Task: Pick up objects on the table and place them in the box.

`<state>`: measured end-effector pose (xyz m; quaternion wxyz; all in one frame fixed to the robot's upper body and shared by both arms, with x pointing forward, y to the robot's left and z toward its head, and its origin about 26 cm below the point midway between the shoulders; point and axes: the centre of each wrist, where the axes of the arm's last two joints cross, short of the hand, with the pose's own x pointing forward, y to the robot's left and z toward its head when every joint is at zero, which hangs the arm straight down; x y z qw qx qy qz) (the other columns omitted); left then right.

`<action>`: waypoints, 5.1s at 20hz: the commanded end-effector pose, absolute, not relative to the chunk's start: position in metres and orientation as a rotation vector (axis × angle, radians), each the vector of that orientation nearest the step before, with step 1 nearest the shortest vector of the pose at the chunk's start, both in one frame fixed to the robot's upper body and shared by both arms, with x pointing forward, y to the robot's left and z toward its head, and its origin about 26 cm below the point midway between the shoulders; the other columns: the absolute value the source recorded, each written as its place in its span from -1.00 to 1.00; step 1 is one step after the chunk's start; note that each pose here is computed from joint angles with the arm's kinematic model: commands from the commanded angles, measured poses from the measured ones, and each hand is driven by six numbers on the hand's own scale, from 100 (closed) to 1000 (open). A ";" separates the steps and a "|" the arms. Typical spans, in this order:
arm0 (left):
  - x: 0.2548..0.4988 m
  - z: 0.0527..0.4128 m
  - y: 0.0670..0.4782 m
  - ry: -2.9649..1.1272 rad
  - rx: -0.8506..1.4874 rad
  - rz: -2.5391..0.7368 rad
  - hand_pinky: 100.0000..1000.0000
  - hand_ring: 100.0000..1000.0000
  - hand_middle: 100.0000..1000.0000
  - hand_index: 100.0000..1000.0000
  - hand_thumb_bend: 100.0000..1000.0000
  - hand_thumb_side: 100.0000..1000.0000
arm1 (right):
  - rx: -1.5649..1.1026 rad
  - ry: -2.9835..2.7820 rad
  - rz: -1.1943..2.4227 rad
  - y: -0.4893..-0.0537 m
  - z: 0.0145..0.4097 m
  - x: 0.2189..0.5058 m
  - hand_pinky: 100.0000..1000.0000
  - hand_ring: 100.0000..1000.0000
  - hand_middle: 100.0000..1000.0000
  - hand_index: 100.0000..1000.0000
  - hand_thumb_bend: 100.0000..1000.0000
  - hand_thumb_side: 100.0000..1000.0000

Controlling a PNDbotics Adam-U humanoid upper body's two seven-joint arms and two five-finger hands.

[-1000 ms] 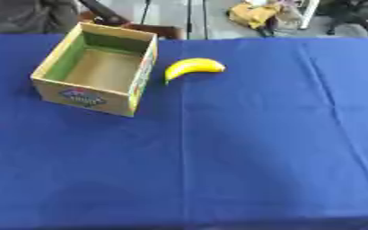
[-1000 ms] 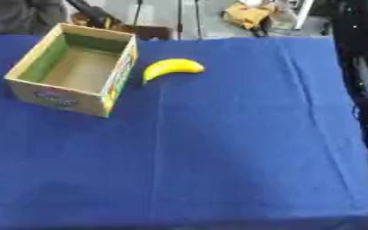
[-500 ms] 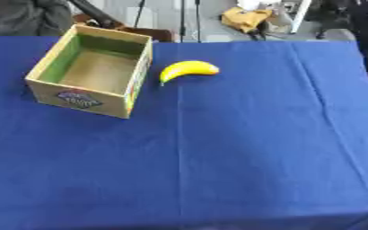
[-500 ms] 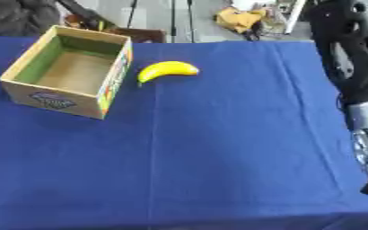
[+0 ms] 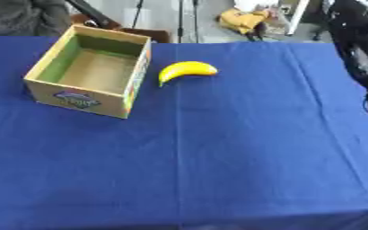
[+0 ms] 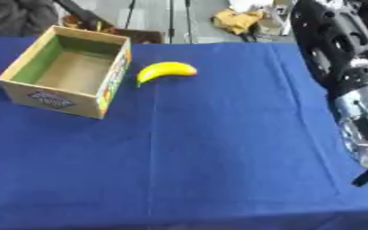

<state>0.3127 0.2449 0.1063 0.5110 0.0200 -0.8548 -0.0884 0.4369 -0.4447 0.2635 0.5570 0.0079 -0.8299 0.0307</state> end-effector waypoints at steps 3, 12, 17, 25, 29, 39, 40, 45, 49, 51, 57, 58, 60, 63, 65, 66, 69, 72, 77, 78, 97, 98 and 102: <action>0.314 0.114 0.244 -2.081 0.045 -0.245 0.08 0.03 -0.08 0.10 -0.39 0.75 | -0.106 -1.860 0.137 -0.464 0.253 0.438 0.42 0.66 0.49 0.08 -1.00 0.57; 0.316 0.119 0.236 -2.098 0.002 -0.263 0.08 0.03 -0.09 0.09 -0.39 0.75 | -0.328 -1.687 0.408 -0.471 0.216 0.440 0.48 0.81 0.65 0.22 -1.00 0.47; 0.318 0.123 0.231 -2.109 -0.023 -0.278 0.08 0.01 -0.09 0.09 -0.38 0.75 | -0.468 -1.664 0.611 -0.461 0.215 0.445 0.51 0.87 0.70 0.30 -1.00 0.37; 0.318 0.126 0.225 -2.121 -0.048 -0.293 0.08 0.01 -0.09 0.09 -0.38 0.75 | -0.637 -1.641 0.845 -0.447 0.208 0.452 0.49 0.86 0.68 0.36 -1.00 0.21; 0.319 0.128 0.223 -2.126 -0.058 -0.295 0.08 0.01 -0.09 0.09 -0.37 0.74 | -0.699 -1.628 0.959 -0.438 0.201 0.456 0.57 0.93 0.72 0.40 -1.00 0.12; 0.319 0.130 0.219 -2.136 -0.073 -0.298 0.08 0.01 -0.09 0.09 -0.36 0.74 | -0.726 -1.576 1.188 -0.412 0.184 0.468 0.64 0.98 0.78 0.54 -0.87 -0.06; 0.319 0.130 0.219 -2.138 -0.074 -0.298 0.08 0.01 -0.09 0.09 -0.36 0.74 | -0.727 -1.572 1.204 -0.411 0.183 0.469 0.64 0.98 0.77 0.53 -0.85 -0.08; 0.319 0.132 0.218 -2.143 -0.080 -0.298 0.08 0.01 -0.09 0.09 -0.35 0.74 | -0.741 -1.547 1.261 -0.404 0.176 0.471 0.60 0.90 0.75 0.54 -0.80 -0.10; 0.319 0.132 0.217 -2.143 -0.080 -0.296 0.08 0.01 -0.09 0.09 -0.34 0.73 | -0.743 -1.523 1.287 -0.403 0.170 0.471 0.58 0.88 0.72 0.53 -0.66 -0.20; 0.319 0.132 0.217 -2.144 -0.080 -0.297 0.08 0.01 -0.09 0.09 -0.34 0.74 | -0.735 -1.500 1.307 -0.404 0.165 0.471 0.58 0.88 0.72 0.53 -0.64 -0.14; 0.319 0.132 0.218 -2.143 -0.077 -0.297 0.08 0.00 -0.10 0.09 -0.34 0.74 | -0.750 -1.454 1.330 -0.408 0.157 0.468 0.59 0.89 0.72 0.58 -0.47 -0.26; 0.319 0.132 0.218 -2.143 -0.077 -0.296 0.08 0.00 -0.10 0.09 -0.34 0.74 | -0.754 -1.445 1.336 -0.408 0.156 0.467 0.59 0.89 0.72 0.58 -0.45 -0.27; 0.319 0.132 0.218 -2.144 -0.076 -0.296 0.08 0.00 -0.10 0.09 -0.34 0.74 | -0.760 -1.431 1.347 -0.409 0.154 0.467 0.58 0.88 0.71 0.58 -0.43 -0.29; 0.319 0.132 0.218 -2.143 -0.074 -0.296 0.08 0.00 -0.10 0.08 -0.34 0.74 | -0.763 -1.416 1.361 -0.409 0.151 0.466 0.56 0.86 0.70 0.57 -0.42 -0.31; 0.319 0.132 0.218 -2.143 -0.074 -0.296 0.08 0.00 -0.10 0.08 -0.34 0.74 | -0.767 -1.410 1.364 -0.409 0.149 0.466 0.52 0.84 0.68 0.56 -0.43 -0.34; 0.319 0.132 0.218 -2.144 -0.074 -0.296 0.08 0.00 -0.10 0.08 -0.34 0.74 | -0.771 -1.409 1.365 -0.410 0.149 0.466 0.49 0.82 0.67 0.56 -0.43 -0.34; 0.319 0.132 0.218 -2.144 -0.073 -0.295 0.08 0.00 -0.10 0.08 -0.34 0.74 | -0.783 -1.415 1.360 -0.415 0.149 0.463 0.39 0.72 0.62 0.52 -0.49 -0.37; 0.319 0.132 0.219 -2.144 -0.072 -0.296 0.08 0.00 -0.10 0.08 -0.34 0.74 | -0.788 -1.418 1.353 -0.419 0.149 0.460 0.25 0.62 0.57 0.48 -0.58 -0.40; 0.319 0.132 0.219 -2.144 -0.073 -0.297 0.08 0.00 -0.10 0.08 -0.34 0.74 | -0.789 -1.427 1.343 -0.422 0.149 0.459 0.01 0.48 0.50 0.44 -0.62 -0.43; 0.319 0.132 0.219 -2.143 -0.073 -0.297 0.08 0.00 -0.10 0.08 -0.34 0.74 | -0.790 -1.430 1.342 -0.422 0.149 0.459 -0.11 0.41 0.46 0.40 -0.63 -0.44; 0.318 0.130 0.219 -2.137 -0.072 -0.299 0.08 0.00 -0.10 0.09 -0.33 0.74 | -0.838 -1.512 1.326 -0.421 0.161 0.461 -0.78 -0.10 0.06 0.13 -0.72 -0.58; 0.318 0.130 0.219 -2.137 -0.072 -0.299 0.08 0.00 -0.10 0.09 -0.33 0.74 | -0.840 -1.521 1.327 -0.420 0.163 0.461 -0.78 -0.10 0.07 0.15 -0.71 -0.58; 0.318 0.129 0.220 -2.136 -0.070 -0.297 0.09 0.00 -0.10 0.08 -0.33 0.73 | -0.849 -1.562 1.337 -0.416 0.173 0.463 -0.79 -0.11 0.07 0.15 -0.71 -0.60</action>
